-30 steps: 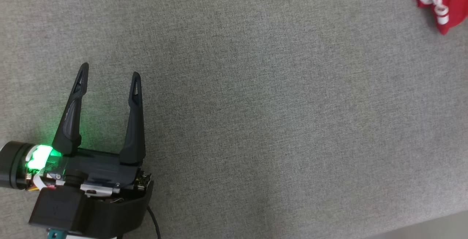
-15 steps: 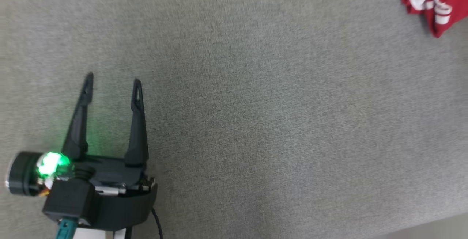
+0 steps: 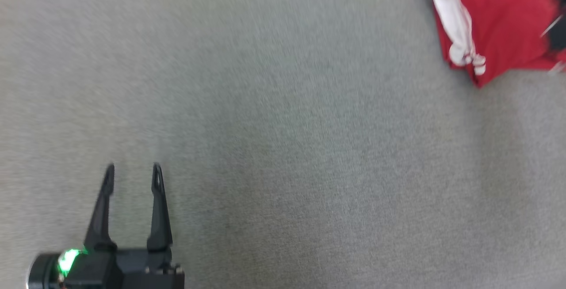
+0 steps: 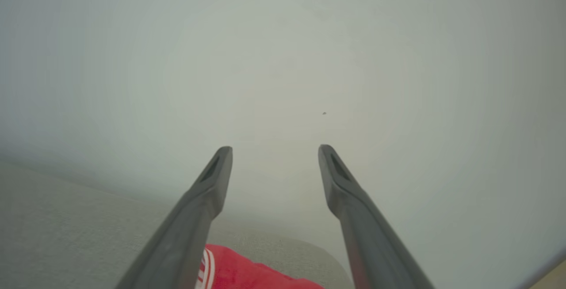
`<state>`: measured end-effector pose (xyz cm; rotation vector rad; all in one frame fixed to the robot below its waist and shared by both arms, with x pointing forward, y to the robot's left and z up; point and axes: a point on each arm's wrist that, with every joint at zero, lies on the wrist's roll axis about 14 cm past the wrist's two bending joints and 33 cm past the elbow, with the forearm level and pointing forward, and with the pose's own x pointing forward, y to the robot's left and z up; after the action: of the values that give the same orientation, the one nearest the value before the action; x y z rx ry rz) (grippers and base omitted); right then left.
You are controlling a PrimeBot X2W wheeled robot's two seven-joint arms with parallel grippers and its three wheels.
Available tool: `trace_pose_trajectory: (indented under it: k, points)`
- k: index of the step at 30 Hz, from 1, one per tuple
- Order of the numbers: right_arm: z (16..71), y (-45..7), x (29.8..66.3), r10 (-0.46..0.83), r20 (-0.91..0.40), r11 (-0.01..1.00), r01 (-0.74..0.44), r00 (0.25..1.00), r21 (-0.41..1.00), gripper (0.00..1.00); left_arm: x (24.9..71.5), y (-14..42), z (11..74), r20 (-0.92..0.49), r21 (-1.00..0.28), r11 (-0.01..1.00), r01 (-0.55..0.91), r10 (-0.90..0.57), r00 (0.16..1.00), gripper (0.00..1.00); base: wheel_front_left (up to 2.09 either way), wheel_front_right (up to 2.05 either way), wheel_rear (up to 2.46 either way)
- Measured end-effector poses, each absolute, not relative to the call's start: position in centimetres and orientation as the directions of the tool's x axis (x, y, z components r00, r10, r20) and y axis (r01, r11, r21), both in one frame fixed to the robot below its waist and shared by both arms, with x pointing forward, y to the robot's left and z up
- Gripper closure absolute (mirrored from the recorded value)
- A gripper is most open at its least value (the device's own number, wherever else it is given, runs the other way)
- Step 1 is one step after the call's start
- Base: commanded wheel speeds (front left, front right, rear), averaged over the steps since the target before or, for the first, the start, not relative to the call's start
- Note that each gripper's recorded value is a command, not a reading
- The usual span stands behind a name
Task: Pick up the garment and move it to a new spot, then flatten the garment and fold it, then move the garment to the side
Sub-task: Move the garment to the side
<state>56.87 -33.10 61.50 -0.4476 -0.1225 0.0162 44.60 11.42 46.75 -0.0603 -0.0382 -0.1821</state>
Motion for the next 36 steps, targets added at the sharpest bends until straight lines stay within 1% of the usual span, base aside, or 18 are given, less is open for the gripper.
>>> trace_pose_trajectory:
  k: [4, 11, 14, 17, 26, 36]
  points:
    - [60.9, -30.7, 53.8, 0.068, 0.159, 0.946, -0.013, 0.985, -0.325, 0.00, 42.5, 12.8, 47.7, 0.042, -0.047, 0.989, 0.138, -0.136, 0.990, 0.00, 0.00, 0.00, 0.00]
    - [57.9, -28.4, 48.2, 0.031, 0.182, 0.990, -0.006, 0.983, -0.138, 0.00, 39.7, 14.5, 49.4, 0.064, -0.038, 0.995, 0.093, -0.090, 0.994, 0.00, 0.00, 0.00, 0.00]
    - [56.6, -27.6, 46.5, 0.001, 0.182, 0.998, 0.010, 0.983, -0.059, 0.00, 38.6, 15.3, 49.7, 0.063, -0.041, 0.997, 0.067, -0.064, 0.996, 0.00, 0.00, 0.00, 0.00]
    - [55.4, -26.4, 45.0, -0.008, 0.173, 1.000, 0.010, 0.985, -0.009, 0.00, 37.8, 16.2, 50.1, 0.074, -0.038, 0.998, 0.040, -0.037, 0.997, 0.00, 0.00, 0.00, 0.00]
    - [52.6, -22.2, 41.4, 0.035, 0.128, 0.998, -0.042, 0.991, 0.049, 0.00, 36.6, 17.3, 50.5, 0.078, -0.048, 0.999, 0.010, -0.006, 0.997, 0.00, 0.00, 0.00, 0.00]
    - [49.5, -18.9, 37.9, 0.045, 0.052, 0.990, -0.052, 0.998, 0.128, 0.00, 35.8, 17.3, 49.9, 0.059, -0.056, 0.998, 0.002, 0.001, 0.998, 0.00, 0.00, 0.00, 0.00]
